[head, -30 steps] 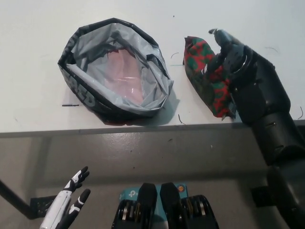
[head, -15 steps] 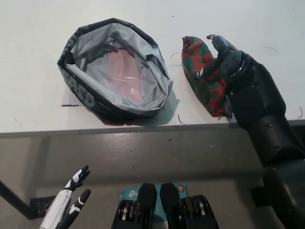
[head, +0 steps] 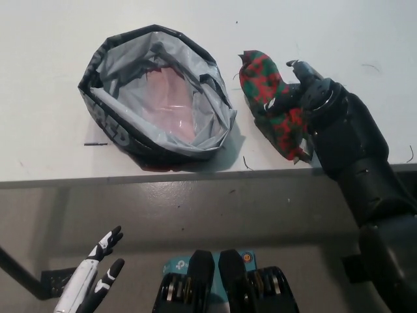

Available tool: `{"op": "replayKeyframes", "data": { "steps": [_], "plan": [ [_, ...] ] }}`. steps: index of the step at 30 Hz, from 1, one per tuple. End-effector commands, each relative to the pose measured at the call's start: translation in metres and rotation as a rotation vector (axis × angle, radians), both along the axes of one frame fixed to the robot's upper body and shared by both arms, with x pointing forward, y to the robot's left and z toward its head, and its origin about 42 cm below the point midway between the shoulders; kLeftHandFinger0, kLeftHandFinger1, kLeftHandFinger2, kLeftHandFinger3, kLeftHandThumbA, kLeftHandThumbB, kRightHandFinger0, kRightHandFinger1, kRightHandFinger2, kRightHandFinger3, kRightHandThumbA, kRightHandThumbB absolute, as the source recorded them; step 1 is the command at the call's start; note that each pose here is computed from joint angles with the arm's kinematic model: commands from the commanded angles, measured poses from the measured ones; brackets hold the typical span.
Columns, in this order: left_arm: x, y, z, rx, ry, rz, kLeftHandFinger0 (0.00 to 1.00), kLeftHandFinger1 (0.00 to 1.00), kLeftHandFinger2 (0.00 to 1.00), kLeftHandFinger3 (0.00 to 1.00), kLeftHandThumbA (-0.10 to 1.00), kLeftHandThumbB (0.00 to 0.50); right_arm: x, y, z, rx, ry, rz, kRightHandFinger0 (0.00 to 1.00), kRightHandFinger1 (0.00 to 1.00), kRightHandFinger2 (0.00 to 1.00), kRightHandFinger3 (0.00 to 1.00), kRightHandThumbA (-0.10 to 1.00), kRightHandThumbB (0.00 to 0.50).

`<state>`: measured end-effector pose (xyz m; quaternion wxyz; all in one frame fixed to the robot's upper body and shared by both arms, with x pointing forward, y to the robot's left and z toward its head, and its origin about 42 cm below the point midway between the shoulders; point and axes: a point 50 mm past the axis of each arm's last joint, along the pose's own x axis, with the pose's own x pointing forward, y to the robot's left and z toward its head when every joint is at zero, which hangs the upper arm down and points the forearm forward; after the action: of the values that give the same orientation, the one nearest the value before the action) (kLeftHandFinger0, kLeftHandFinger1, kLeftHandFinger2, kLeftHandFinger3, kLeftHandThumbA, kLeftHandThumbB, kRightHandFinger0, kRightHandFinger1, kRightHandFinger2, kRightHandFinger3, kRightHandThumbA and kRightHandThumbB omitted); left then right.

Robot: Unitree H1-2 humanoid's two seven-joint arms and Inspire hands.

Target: The robot uses its right hand to pick up a bag of coffee beans and puts it in the black plastic bag, then the robot grabs the top of the bag and lifts it.

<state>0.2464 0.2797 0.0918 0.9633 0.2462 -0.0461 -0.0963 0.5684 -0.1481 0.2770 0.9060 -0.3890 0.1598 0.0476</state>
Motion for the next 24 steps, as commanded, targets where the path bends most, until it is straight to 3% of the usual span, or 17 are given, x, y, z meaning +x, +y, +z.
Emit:
{"op": "replayKeyframes", "data": {
  "steps": [1, 9, 19, 24],
  "plan": [
    [0.001, 0.007, 0.007, 0.020, -0.057, -0.027, 1.00, 1.00, 1.00, 1.00, 1.00, 0.180, 0.014, 0.003, 0.070, -0.021, -0.160, -0.025, 1.00, 1.00, 1.00, 1.00, 1.00, 0.500],
    [-0.001, 0.005, 0.009, 0.027, -0.044, -0.022, 1.00, 1.00, 1.00, 1.00, 1.00, 0.179, 0.013, 0.002, 0.085, -0.014, -0.196, -0.011, 1.00, 1.00, 1.00, 1.00, 1.00, 0.498],
    [-0.001, 0.006, 0.010, 0.012, -0.049, -0.027, 1.00, 1.00, 1.00, 1.00, 1.00, 0.217, 0.006, 0.012, 0.012, 0.031, -0.025, -0.024, 1.00, 1.00, 1.00, 1.00, 1.00, 0.500],
    [0.002, 0.007, 0.011, 0.023, -0.046, -0.029, 1.00, 1.00, 1.00, 1.00, 1.00, 0.220, 0.007, 0.012, 0.010, 0.056, -0.016, -0.032, 1.00, 1.00, 1.00, 1.00, 1.00, 0.495]
  ]
}}
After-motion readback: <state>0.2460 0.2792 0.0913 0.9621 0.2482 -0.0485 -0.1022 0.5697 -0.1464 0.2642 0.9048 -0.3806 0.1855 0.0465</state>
